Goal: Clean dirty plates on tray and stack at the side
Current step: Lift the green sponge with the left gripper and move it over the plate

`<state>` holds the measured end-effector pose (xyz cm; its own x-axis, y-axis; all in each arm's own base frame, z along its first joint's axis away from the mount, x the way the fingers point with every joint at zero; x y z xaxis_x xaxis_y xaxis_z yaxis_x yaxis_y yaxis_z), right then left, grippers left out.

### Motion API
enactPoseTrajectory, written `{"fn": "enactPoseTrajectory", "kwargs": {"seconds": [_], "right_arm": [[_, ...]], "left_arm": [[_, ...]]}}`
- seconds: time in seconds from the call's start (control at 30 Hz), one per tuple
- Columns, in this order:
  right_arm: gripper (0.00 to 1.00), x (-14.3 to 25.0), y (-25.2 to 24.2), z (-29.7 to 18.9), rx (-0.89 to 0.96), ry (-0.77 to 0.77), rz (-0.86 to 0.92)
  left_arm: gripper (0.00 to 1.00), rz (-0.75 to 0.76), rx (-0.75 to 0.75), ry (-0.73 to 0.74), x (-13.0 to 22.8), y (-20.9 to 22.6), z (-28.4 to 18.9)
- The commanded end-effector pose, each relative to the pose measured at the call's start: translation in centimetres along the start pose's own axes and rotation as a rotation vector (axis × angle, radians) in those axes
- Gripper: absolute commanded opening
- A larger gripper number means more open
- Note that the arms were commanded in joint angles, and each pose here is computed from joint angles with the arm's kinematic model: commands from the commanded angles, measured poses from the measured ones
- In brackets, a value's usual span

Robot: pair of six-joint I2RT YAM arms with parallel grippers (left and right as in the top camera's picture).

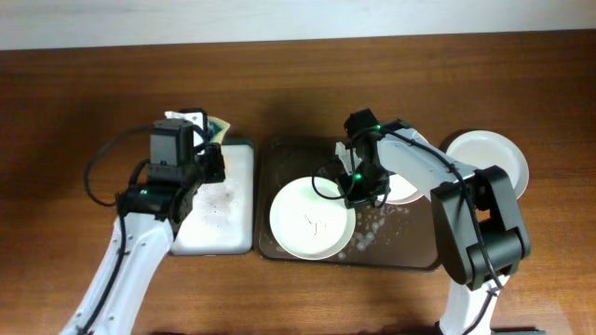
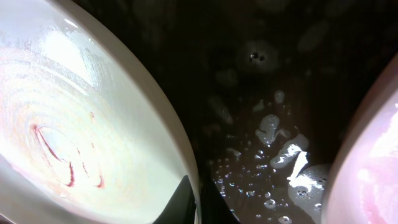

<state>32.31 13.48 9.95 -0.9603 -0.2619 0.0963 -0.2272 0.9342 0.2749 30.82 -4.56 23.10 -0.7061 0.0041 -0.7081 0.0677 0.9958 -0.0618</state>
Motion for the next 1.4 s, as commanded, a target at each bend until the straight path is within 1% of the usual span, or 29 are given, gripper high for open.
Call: {"fn": "enactPoseTrajectory", "kwargs": {"seconds": [0.0, 0.13, 0.23, 0.37, 0.9, 0.97, 1.0, 1.03, 1.1, 1.13, 1.17, 1.27, 1.33, 1.37], "right_arm": [[0.05, 0.5, -0.1, 0.6, 0.027, 0.022, 0.010], [0.05, 0.5, -0.1, 0.6, 0.027, 0.022, 0.010], [0.05, 0.5, -0.1, 0.6, 0.027, 0.022, 0.010], [0.05, 0.5, -0.1, 0.6, 0.027, 0.022, 0.010], [0.04, 0.5, -0.1, 0.6, 0.027, 0.022, 0.010], [0.04, 0.5, -0.1, 0.6, 0.027, 0.022, 0.010], [0.04, 0.5, -0.1, 0.6, 0.027, 0.022, 0.010], [0.04, 0.5, -0.1, 0.6, 0.027, 0.022, 0.009], [0.04, 0.5, -0.1, 0.6, 0.027, 0.022, 0.010], [0.04, 0.5, -0.1, 0.6, 0.027, 0.022, 0.010], [0.05, 0.5, -0.1, 0.6, 0.027, 0.022, 0.010], [0.04, 0.5, -0.1, 0.6, 0.027, 0.023, 0.010], [0.04, 0.5, -0.1, 0.6, 0.027, 0.023, 0.010], [0.05, 0.5, -0.1, 0.6, 0.027, 0.022, 0.010]], "left_arm": [[0.00, 0.121, -0.101, -0.110, -1.3, 0.0, -2.7], [0.00, 0.185, -0.182, -0.177, -1.5, -2.1, -4.9], [0.00, 0.209, -0.292, -0.182, -0.5, -3.9, -5.6], [0.00, 0.166, -0.300, -0.162, 0.0, -4.1, -5.6], [0.00, 0.176, -0.290, -0.130, 0.4, -4.3, -4.8], [0.00, 0.154, -0.220, -0.093, 0.8, -4.9, -4.1], [0.00, 0.103, -0.174, -0.050, 1.4, -5.2, -3.4], [0.00, 0.072, -0.160, -0.016, 1.8, -5.3, -2.9], [0.00, -0.014, -0.176, 0.079, 3.2, -5.4, -1.4], [0.00, -0.073, -0.211, 0.154, 4.4, -5.3, 0.0], [0.00, -0.091, -0.238, 0.213, 5.3, -5.3, 1.2], [0.00, -0.072, -0.251, 0.309, 6.9, -5.5, 3.6], [0.00, -0.074, -0.213, 0.362, 7.7, -5.9, 4.6], [0.00, -0.058, -0.151, 0.396, 8.0, -6.4, 4.9]]}}
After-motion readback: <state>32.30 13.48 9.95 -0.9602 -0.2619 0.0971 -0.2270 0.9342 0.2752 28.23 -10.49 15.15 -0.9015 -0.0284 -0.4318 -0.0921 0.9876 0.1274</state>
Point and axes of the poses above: each gripper's point midway between its finger pads, its own z axis out along the fingers, its own y axis along the line the jaws close on, x = y × z, the point moved 10 cm from there along -z, back along the fingers, and after that the axes turned 4 degrees about z, right-handed, at the moved point
